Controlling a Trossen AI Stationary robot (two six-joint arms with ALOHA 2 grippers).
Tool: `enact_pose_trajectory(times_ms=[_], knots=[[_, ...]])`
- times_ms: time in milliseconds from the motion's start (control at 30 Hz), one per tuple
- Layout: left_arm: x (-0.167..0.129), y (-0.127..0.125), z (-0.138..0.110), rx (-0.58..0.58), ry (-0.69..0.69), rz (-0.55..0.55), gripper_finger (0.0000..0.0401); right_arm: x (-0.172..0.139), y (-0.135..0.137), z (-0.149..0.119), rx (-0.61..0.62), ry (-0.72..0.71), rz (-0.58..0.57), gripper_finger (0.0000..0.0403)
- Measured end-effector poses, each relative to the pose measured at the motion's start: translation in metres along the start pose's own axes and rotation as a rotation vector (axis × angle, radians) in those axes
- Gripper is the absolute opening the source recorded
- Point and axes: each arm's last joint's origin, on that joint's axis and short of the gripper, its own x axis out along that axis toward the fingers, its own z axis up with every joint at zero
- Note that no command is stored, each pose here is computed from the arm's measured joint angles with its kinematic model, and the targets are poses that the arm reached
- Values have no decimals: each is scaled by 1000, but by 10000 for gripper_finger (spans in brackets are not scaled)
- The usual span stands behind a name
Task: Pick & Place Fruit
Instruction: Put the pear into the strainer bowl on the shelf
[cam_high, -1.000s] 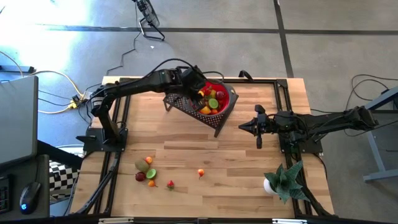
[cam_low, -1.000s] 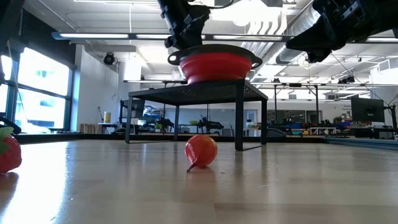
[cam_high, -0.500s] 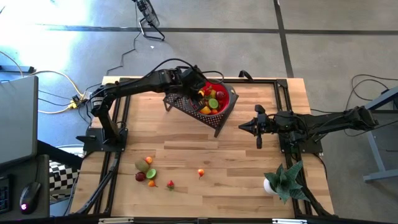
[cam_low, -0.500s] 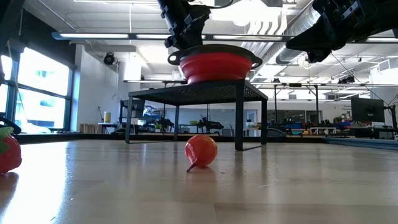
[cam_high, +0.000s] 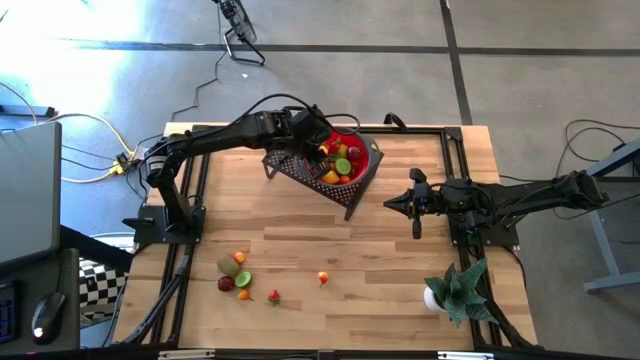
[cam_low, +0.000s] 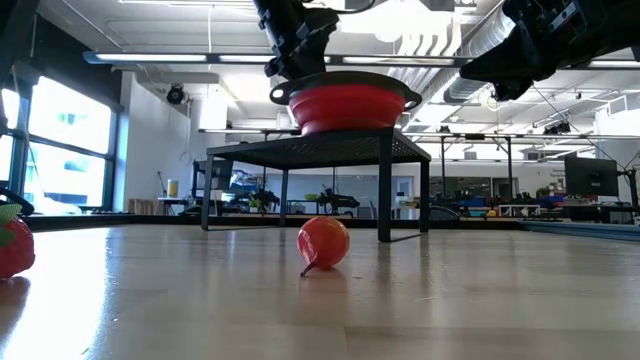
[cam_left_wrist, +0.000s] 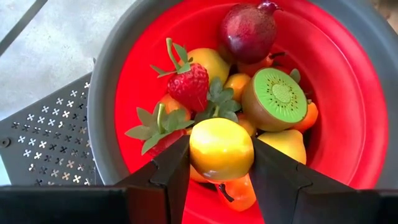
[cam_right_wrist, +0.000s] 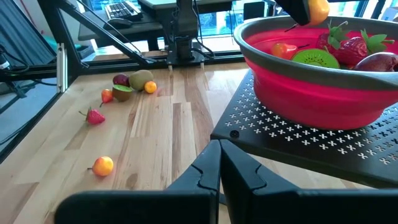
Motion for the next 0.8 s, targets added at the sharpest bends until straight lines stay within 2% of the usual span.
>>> enact_pose_trajectory(times_ms=[167,467,633,800], knots=[[0,0,0,3,0,1,151,0,0,0,0,0,0,2],[0,-1,5,30,-56,3,216,0,0,0,0,0,0,2],[0,-1,8,27,-87,-2,221,0,0,0,0,0,1,2],[-3,-3,5,84,-60,-2,221,0,0,0,3,0,1,2]])
